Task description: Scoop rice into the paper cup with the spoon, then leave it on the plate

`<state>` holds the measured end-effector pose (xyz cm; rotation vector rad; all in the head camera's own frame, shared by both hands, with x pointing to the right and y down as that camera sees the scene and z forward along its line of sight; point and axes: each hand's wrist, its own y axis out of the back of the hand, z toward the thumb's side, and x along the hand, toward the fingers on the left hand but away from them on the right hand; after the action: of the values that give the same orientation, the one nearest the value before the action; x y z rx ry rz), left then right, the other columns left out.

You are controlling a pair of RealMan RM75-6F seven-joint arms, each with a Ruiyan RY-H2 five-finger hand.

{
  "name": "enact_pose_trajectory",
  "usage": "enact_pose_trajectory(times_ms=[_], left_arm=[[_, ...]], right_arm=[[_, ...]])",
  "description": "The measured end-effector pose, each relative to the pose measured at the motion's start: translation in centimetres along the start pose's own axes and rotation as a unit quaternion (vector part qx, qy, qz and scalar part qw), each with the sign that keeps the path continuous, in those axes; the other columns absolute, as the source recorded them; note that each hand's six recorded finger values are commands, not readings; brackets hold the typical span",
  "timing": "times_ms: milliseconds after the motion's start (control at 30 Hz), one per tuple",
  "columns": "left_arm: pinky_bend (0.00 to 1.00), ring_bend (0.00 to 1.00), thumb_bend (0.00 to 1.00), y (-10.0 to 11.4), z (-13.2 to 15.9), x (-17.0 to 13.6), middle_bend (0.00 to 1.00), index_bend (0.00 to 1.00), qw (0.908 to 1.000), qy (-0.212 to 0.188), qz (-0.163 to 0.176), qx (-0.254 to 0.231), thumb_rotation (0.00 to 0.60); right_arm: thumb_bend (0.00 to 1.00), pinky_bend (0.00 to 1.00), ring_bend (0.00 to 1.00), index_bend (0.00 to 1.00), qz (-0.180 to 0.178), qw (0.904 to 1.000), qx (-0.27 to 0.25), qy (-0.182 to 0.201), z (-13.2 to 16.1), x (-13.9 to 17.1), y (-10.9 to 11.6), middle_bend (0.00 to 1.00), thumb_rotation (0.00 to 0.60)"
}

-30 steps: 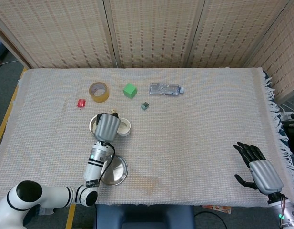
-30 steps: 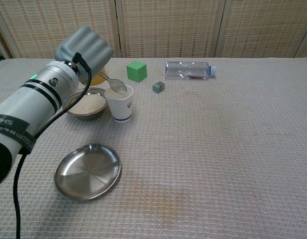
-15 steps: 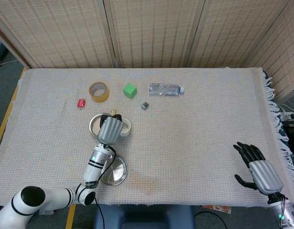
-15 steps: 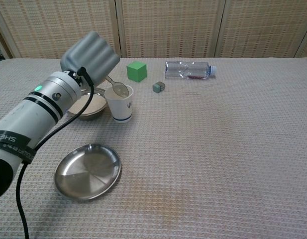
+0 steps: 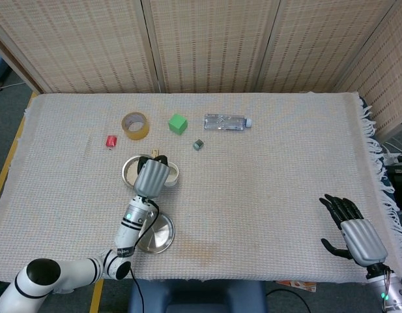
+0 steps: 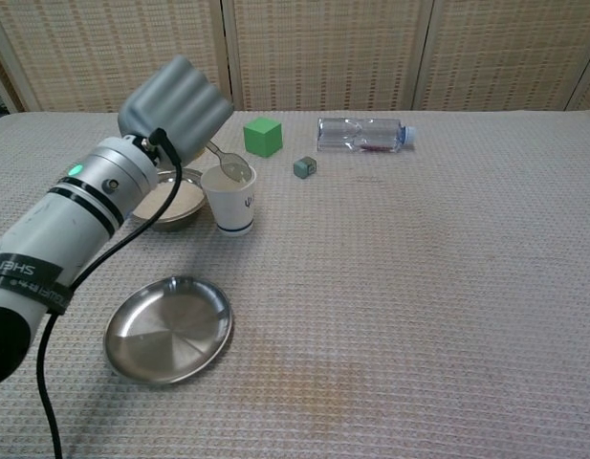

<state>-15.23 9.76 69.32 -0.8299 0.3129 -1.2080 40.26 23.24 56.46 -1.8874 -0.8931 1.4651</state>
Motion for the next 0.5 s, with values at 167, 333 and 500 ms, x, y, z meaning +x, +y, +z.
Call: enact_pose_trajectory(times_ms=[167,333,500], left_arm=[[1.0,1.0,0.43,-0.1,-0.6,0.1,1.0,0.61,1.0,0.007,-0.001,0.0,0.6],[1.0,1.0,0.43,-0.1,-1.2,0.0,1.0,0.61,0.9999,0.013,0.003,0.002,0.6],[1.0,1.0,0.43,-0.1,-1.2,0.1,1.0,0.61,0.9998,0.008,0.011,0.017,0.6]], right_arm=[[0.2,0.0,0.0,0.0,0.001,1.0,0.001,0.0,0.0,0.0,0.0,0.0,0.6],[0.2,0.0,0.0,0.0,0.002,1.0,0.002,0.002,0.1,0.0,-0.1,0.0,0.6],[0.2,0.0,0.0,0.0,0.001,1.0,0.002,0.002,0.2,0.2,-0.1,0.0,0.6]])
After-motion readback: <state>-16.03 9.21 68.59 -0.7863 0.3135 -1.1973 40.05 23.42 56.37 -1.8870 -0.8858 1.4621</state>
